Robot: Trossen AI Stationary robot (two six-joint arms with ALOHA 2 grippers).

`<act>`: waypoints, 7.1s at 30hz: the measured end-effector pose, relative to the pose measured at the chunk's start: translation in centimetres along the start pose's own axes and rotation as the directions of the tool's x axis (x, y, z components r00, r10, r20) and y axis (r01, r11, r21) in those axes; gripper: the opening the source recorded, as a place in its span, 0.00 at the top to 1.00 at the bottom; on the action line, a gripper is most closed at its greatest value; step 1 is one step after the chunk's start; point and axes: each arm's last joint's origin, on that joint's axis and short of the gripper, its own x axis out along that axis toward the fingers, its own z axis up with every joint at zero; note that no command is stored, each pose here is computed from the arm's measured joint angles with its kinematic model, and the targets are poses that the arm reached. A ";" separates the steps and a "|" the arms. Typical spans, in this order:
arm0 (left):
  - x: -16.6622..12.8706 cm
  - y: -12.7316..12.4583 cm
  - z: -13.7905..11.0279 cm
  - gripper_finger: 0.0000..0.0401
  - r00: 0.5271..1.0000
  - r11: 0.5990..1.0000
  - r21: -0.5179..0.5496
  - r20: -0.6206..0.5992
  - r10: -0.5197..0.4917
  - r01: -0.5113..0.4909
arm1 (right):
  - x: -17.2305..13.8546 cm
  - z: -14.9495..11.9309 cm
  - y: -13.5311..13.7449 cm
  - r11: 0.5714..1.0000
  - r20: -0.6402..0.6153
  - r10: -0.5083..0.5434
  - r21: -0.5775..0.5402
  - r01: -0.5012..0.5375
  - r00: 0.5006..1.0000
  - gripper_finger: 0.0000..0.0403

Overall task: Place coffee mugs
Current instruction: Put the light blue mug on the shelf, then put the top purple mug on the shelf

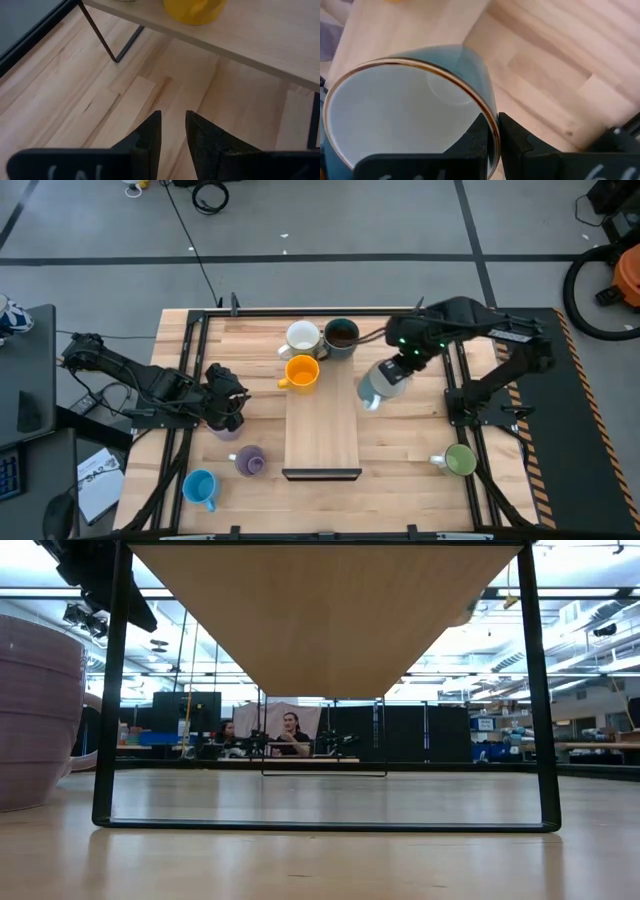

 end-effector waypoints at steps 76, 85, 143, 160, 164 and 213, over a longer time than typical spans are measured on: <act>0.0 0.0 0.0 0.77 1.000 1.000 0.001 0.019 0.022 -0.022 | 5.6 9.1 4.3 0.982 -0.002 0.019 0.190 -0.018 1.000 0.89; 0.0 0.0 0.0 0.77 1.000 1.000 0.001 0.019 0.022 -0.022 | 5.6 9.1 4.3 0.982 -0.006 0.015 0.191 -0.013 1.000 0.88; 0.0 0.0 0.0 0.77 1.000 1.000 -0.005 0.018 0.022 -0.022 | 3.0 8.1 3.7 0.983 0.011 0.100 0.156 -0.100 0.995 0.67; 0.0 -0.3 -0.3 0.77 0.990 0.992 -0.075 -0.093 -0.105 0.099 | -4.9 2.6 0.8 0.979 0.219 0.157 -0.162 -0.123 0.963 0.67; -0.1 -0.2 -0.7 0.77 0.977 0.976 -0.197 -0.168 -0.132 0.098 | -5.5 1.0 0.5 0.973 0.288 0.066 -0.230 0.002 0.955 0.67; -3.7 2.5 -2.3 0.76 0.706 0.581 -0.638 -0.693 -0.148 -0.505 | 1.7 -2.6 -1.1 0.894 0.171 -0.099 -0.417 0.163 0.980 0.67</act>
